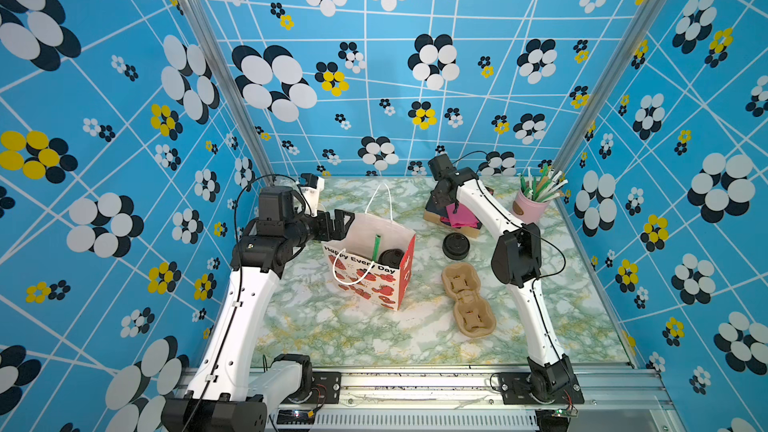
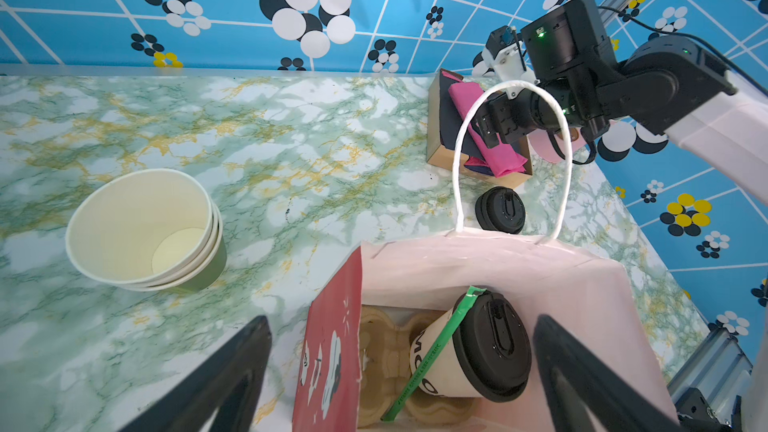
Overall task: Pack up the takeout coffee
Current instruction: 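Lift the pink napkin from the box with the right gripper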
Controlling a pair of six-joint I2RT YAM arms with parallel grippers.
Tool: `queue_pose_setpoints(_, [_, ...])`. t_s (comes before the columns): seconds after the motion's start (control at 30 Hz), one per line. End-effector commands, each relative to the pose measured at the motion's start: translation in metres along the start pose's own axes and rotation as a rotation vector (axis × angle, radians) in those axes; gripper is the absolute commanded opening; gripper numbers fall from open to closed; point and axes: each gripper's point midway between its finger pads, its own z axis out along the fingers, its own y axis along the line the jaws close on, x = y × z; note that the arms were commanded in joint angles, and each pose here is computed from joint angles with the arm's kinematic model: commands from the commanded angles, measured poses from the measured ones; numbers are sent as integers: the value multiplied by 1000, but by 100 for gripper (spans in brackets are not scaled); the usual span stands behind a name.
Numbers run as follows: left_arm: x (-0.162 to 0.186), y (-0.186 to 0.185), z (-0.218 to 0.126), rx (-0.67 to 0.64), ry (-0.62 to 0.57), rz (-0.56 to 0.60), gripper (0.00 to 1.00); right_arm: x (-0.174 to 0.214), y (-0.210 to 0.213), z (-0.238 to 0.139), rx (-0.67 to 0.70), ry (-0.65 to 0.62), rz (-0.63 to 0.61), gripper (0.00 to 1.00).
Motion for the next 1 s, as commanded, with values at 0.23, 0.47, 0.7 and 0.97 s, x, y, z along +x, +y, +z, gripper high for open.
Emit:
queue_pose_setpoints(0.23, [3, 2, -4, -1, -14, 0, 99, -4, 2, 21, 117, -4, -56, 86])
queue_pose_setpoints(0.47, [4, 3, -4, -3, -14, -4, 99, 1, 3, 34, 184, 11, -112, 82])
queue_pose_setpoints(0.7, [3, 2, -4, 3, -17, -8, 99, 5, 12, 41, 204, 19, -157, 78])
queue_pose_setpoints(0.97, [4, 2, -4, 1, -16, -9, 99, 7, 13, 45, 218, 23, -167, 50])
